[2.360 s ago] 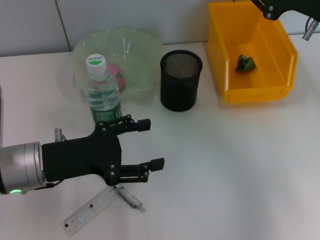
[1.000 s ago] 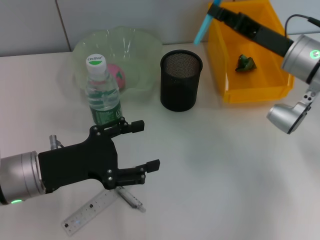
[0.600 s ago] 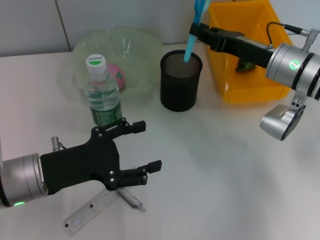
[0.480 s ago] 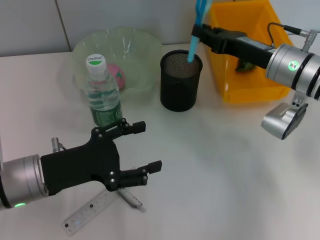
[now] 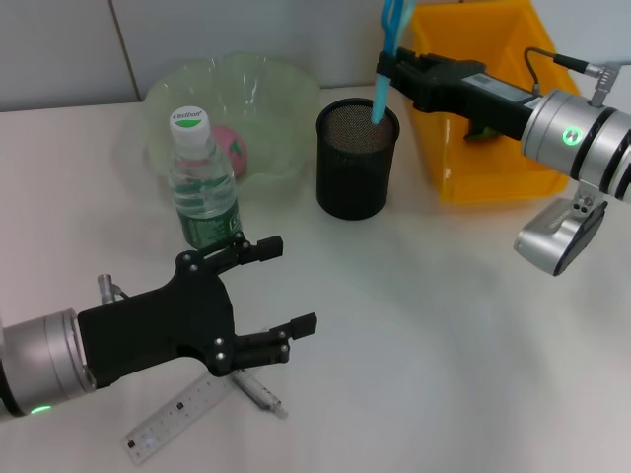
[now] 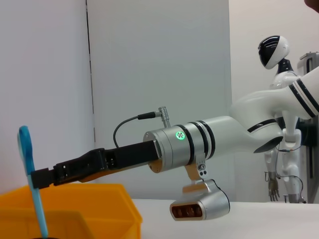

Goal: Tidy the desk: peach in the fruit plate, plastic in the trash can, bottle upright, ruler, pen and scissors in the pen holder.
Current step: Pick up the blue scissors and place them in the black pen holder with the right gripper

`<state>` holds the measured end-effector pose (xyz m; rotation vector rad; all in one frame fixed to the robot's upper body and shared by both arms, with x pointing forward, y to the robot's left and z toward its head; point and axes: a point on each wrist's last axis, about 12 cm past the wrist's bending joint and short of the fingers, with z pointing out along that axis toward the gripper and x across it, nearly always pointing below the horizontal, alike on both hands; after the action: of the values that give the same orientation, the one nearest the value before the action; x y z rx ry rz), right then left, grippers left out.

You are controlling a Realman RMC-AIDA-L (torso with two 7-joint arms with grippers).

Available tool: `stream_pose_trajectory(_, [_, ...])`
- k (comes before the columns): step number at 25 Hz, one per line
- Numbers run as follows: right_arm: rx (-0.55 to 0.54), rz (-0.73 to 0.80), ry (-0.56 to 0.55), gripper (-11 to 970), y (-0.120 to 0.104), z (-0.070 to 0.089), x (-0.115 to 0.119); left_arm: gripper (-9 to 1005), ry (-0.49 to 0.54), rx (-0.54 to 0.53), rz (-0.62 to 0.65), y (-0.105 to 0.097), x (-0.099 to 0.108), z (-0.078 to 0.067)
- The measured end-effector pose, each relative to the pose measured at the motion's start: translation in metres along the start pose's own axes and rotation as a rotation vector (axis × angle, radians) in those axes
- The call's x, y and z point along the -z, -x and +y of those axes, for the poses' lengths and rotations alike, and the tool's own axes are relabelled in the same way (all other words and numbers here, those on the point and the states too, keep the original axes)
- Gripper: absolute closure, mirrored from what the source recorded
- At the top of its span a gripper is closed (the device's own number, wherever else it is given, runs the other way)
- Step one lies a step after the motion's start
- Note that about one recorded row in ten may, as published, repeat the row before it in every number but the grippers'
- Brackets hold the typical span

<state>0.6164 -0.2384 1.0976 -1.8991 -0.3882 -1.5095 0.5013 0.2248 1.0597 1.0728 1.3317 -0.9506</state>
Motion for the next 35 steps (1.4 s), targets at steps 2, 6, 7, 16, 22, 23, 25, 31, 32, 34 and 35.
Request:
stream_pose_trajectory(2, [0.009, -0.010, -0.008, 639, 0.002, -0.002, -0.001, 226, -0.001, 0.001, 0.000, 0.000, -0.001, 0.000])
stream_pose_trajectory(6, [0.038, -0.023, -0.014, 637, 0.007, -0.004, 0.000, 227, -0.001, -0.001, 0.000, 0.000, -0.001, 0.001])
stream_pose_trajectory(7, [0.047, -0.024, -0.014, 636, 0.007, -0.004, 0.001, 228, -0.002, -0.003, 0.000, 0.000, -0.001, 0.001])
stream_pose_trajectory(16, [0.103, -0.002, 0.011, 630, 0.011, -0.001, 0.004, 230, 0.009, -0.033, -0.016, -0.001, -0.002, 0.000])
stream_pose_trajectory(22, [0.096, -0.011, 0.016, 626, 0.014, -0.002, 0.003, 232, 0.013, -0.045, -0.017, -0.002, -0.003, -0.001])
stream_pose_trajectory(23, [0.090, -0.013, 0.018, 625, 0.015, -0.002, 0.003, 232, 0.014, -0.051, -0.018, -0.002, -0.003, -0.001])
stream_pose_trajectory(25, [0.077, -0.012, 0.019, 623, 0.017, -0.002, 0.003, 233, 0.017, -0.061, -0.022, -0.002, -0.002, -0.001])
stream_pose_trajectory(31, [0.042, 0.035, 0.012, 619, 0.017, -0.009, -0.001, 235, 0.022, -0.076, -0.028, -0.004, -0.002, -0.003])
stream_pose_trajectory(32, [0.040, 0.039, 0.009, 619, 0.017, -0.010, -0.002, 235, 0.021, -0.076, -0.028, -0.004, -0.002, -0.003])
stream_pose_trajectory(34, [0.039, 0.044, 0.010, 617, 0.019, -0.011, -0.002, 235, 0.021, -0.077, -0.029, -0.004, -0.002, -0.003])
stream_pose_trajectory(35, [0.038, 0.044, 0.011, 616, 0.021, -0.011, -0.002, 236, 0.021, -0.077, -0.029, -0.004, -0.002, -0.003])
